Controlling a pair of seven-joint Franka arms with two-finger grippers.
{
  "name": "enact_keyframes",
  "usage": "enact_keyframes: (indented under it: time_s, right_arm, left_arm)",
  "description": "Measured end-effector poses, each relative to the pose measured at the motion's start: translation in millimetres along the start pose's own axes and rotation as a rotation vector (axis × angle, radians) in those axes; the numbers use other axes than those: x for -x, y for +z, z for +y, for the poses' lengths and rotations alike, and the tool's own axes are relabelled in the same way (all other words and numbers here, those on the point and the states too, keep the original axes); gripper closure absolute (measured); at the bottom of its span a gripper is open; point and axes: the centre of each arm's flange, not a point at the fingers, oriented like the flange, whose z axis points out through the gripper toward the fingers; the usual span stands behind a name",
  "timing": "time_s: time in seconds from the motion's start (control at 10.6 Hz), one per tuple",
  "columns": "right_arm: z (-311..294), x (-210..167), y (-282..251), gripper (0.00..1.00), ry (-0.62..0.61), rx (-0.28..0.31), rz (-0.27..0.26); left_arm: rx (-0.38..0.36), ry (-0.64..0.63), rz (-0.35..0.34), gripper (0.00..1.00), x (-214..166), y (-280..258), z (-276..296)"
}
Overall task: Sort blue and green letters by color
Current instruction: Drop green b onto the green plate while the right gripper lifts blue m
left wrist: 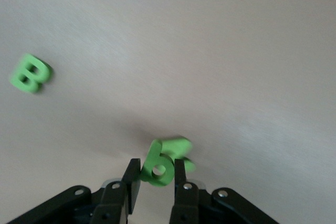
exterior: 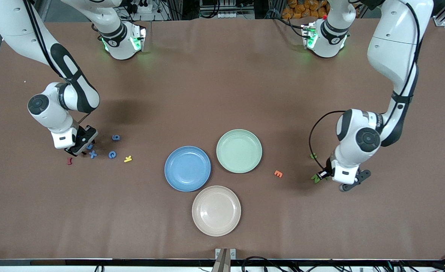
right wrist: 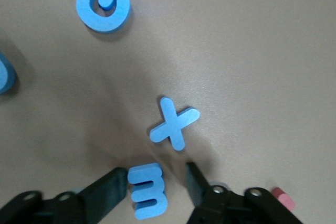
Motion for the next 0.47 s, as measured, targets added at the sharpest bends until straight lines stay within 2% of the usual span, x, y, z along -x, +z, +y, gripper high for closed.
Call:
enact_keyframes:
  time_s: [0.09,0.19,0.47]
  right_arm:
    - [1.9,-0.3,-1.3,0.56,-0.003,0.007,0.002]
    - [2.8,-0.2,-1.9,0.65,-0.003,0.010,0.003]
    - [3.6,0.9,-2.0,0.67,0.000,0.011,0.004]
  left_arm:
    - [0.010,-0.035,0.003,0.70,15.4,-3.7,20.7]
    - [0.021,-0.066,0.005,0.70,31.5,-7.9,41.2]
    - [0.049,-0.167,0.003,0.70,84.5,-18.1,95.1]
